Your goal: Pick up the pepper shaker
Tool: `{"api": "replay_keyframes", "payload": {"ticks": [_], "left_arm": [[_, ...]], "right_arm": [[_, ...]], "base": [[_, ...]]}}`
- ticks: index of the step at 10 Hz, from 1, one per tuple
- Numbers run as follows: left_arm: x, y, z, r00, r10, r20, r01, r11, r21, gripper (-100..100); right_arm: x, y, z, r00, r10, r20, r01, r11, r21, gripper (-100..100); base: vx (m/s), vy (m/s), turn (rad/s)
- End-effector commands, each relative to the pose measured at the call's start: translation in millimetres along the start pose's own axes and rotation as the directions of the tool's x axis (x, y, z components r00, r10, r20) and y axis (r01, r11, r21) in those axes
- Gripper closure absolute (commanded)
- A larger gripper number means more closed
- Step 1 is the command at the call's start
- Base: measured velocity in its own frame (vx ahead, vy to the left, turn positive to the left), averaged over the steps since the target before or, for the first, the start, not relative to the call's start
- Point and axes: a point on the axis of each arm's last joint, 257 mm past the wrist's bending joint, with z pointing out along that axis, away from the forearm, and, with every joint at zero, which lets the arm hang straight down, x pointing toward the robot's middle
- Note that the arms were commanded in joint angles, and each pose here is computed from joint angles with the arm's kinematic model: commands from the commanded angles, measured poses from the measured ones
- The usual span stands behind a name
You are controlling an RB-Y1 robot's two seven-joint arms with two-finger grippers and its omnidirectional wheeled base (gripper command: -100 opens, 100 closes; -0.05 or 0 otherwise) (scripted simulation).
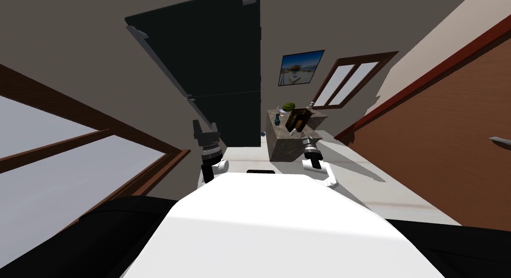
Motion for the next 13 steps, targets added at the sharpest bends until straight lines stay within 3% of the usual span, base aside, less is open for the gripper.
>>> {"api": "replay_keyframes", "payload": {"ticks": [1, 5, 6, 13], "left_arm": [[0.0, 0.0, 0.0, 1.0, 0.0, 0.0, 0.0, 1.0, 0.0, 0], [0.0, 0.0, 0.0, 1.0, 0.0, 0.0, 0.0, 1.0, 0.0, 0], [0.0, 0.0, 0.0, 1.0, 0.0, 0.0, 0.0, 1.0, 0.0, 0], [0.0, 0.0, 0.0, 1.0, 0.0, 0.0, 0.0, 1.0, 0.0, 0]], "right_arm": [[11.8, -23.5, -7.2, 0.997, -0.078, -0.026, 0.079, 0.996, 0.037, -100], [37.6, -78.8, -29.6, 0.959, -0.262, -0.11, 0.273, 0.957, 0.101, -100], [37.6, -78.8, -29.6, 0.957, -0.268, -0.111, 0.279, 0.955, 0.101, -100], [60.5, -149.4, -67.5, 0.826, -0.506, -0.247, 0.543, 0.833, 0.11, -100]], "base": [[0.157, 0.029, -0.005], [0.184, 0.034, 0.005], [0.133, 0.008, 0.003], [0.154, 0.011, 0.018]]}}
